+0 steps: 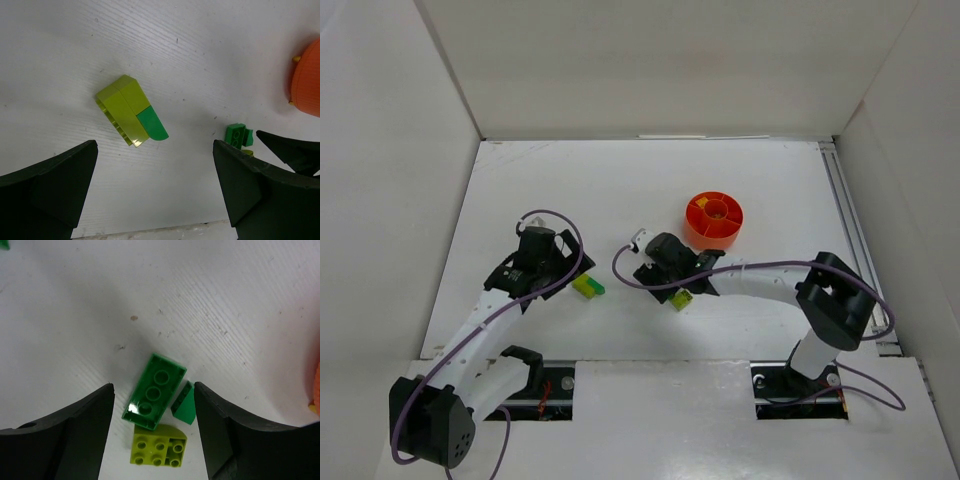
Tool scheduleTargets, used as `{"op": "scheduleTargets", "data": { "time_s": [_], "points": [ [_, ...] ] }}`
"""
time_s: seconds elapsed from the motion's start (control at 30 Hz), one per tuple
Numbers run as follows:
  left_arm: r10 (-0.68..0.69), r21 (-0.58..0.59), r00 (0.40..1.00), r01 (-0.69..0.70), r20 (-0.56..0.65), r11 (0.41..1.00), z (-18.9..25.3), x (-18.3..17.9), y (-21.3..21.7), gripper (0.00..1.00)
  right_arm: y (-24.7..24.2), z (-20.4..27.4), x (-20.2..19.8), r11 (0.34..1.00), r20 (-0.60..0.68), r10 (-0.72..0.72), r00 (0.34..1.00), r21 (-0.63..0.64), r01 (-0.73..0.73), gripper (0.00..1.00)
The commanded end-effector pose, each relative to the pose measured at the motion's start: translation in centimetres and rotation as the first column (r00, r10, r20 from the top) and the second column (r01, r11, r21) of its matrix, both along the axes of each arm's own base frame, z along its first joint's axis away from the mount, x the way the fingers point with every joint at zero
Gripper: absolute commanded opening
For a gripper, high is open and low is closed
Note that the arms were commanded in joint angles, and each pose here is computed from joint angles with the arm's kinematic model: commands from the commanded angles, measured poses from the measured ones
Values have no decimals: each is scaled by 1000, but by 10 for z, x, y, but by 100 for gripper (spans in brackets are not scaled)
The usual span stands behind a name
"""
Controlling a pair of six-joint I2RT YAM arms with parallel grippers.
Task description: Sort the legos into containers by color
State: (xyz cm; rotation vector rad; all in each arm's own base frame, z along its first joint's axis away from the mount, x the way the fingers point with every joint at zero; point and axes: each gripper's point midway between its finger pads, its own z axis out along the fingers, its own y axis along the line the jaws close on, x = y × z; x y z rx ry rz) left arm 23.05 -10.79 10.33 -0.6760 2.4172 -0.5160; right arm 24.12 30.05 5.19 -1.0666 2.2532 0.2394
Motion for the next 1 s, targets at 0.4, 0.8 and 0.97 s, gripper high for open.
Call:
{"op": "scheduleTargets", "data": {
  "time_s": [0.4, 0.8, 0.97],
  "points": [
    [1, -1, 1000, -1, -2, 1000, 2, -5, 1, 99, 25, -10, 28, 999, 28, -40, 999, -1, 40, 58],
    [7, -1, 1000, -7, 18, 1000, 8, -2, 2, 99, 2, -32, 0, 998, -63, -49, 997, -30, 47, 58],
    [7, -1, 1000, -7, 18, 1000, 8, -2, 2, 99, -4, -33, -7, 999, -75, -43, 996, -32, 41, 48]
  ]
}}
